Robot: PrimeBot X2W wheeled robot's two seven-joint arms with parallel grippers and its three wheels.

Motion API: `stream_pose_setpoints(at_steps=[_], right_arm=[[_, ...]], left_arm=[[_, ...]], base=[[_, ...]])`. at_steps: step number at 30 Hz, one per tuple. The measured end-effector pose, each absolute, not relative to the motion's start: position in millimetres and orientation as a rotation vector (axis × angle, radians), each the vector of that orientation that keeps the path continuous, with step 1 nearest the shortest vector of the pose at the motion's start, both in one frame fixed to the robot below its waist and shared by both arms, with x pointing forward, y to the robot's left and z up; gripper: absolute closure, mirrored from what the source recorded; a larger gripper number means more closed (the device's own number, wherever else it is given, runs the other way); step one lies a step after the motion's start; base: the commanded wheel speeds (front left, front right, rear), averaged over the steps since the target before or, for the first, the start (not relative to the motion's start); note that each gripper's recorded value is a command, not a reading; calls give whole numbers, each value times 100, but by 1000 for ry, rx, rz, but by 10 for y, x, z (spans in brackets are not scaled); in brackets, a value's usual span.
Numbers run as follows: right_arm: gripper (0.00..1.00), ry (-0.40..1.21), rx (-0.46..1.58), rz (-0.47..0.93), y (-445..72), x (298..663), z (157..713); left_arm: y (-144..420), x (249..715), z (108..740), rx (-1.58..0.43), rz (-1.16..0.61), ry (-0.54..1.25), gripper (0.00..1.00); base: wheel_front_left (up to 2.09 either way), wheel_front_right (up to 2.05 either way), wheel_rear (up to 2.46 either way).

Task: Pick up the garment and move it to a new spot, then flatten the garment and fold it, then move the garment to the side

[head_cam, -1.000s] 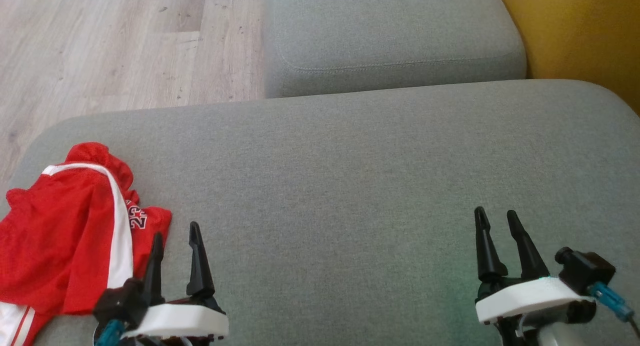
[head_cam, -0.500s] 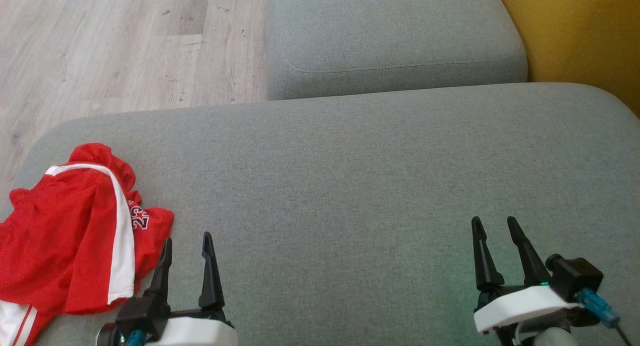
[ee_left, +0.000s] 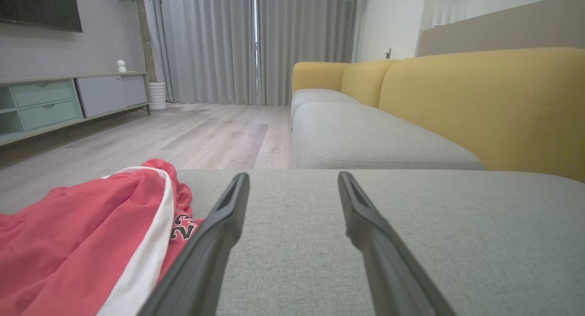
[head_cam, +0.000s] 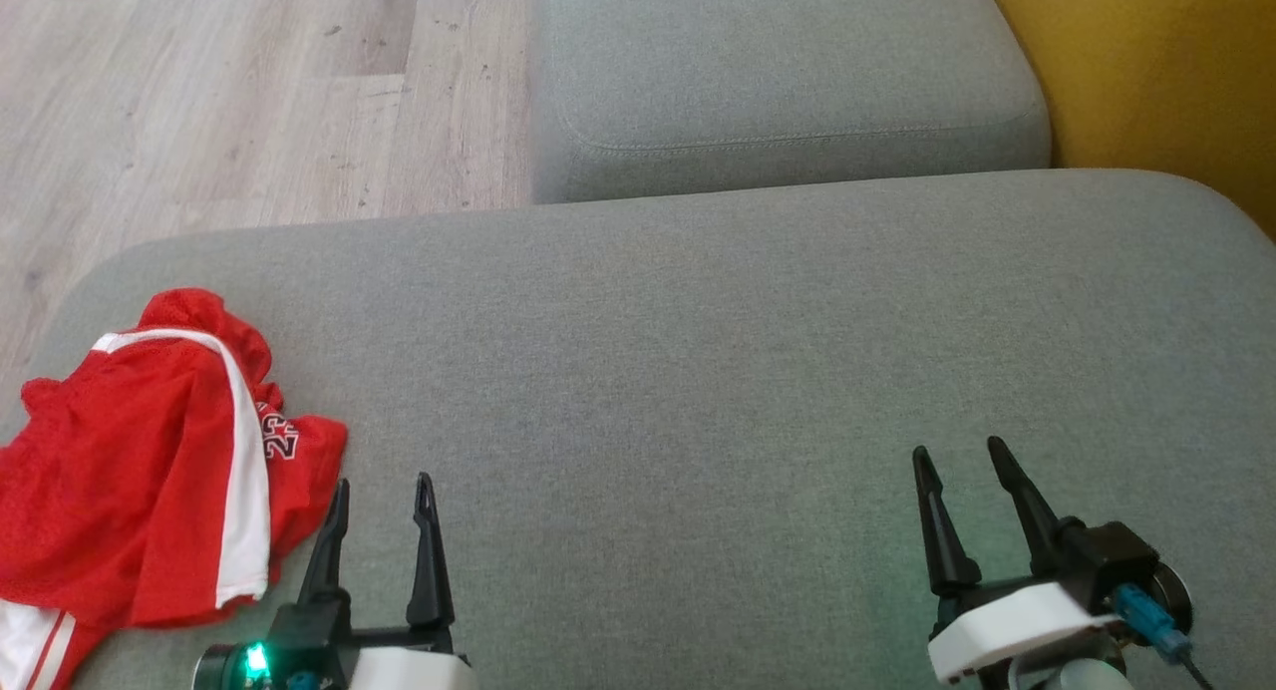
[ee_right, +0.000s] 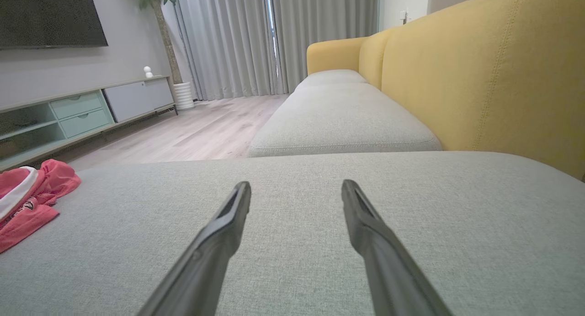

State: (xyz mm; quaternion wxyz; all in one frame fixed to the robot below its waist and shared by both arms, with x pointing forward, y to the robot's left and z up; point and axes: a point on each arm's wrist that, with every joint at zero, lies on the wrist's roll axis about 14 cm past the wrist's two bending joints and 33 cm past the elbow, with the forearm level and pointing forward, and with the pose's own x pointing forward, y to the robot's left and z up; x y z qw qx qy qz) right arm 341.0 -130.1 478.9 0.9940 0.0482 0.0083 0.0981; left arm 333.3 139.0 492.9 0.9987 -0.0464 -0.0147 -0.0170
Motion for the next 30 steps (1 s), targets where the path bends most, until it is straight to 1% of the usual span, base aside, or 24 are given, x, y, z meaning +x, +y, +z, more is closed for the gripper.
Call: stream_pose_setpoints(at_steps=[21, 25, 30], right_arm=[[0, 38, 86, 204, -1280, 3401, 4722], [0, 46, 84, 226, -1214, 3406, 4702], [0, 68, 80, 288, -1019, 3388, 4642]], left_arm=[[1408, 3318, 4851, -91, -28, -6, 0], [1470, 3283, 4817, -94, -7, 3, 0], [1606, 3213, 4806, -97, 39, 2, 0]], base=[[0, 0, 0], [0, 0, 0], [0, 0, 0]])
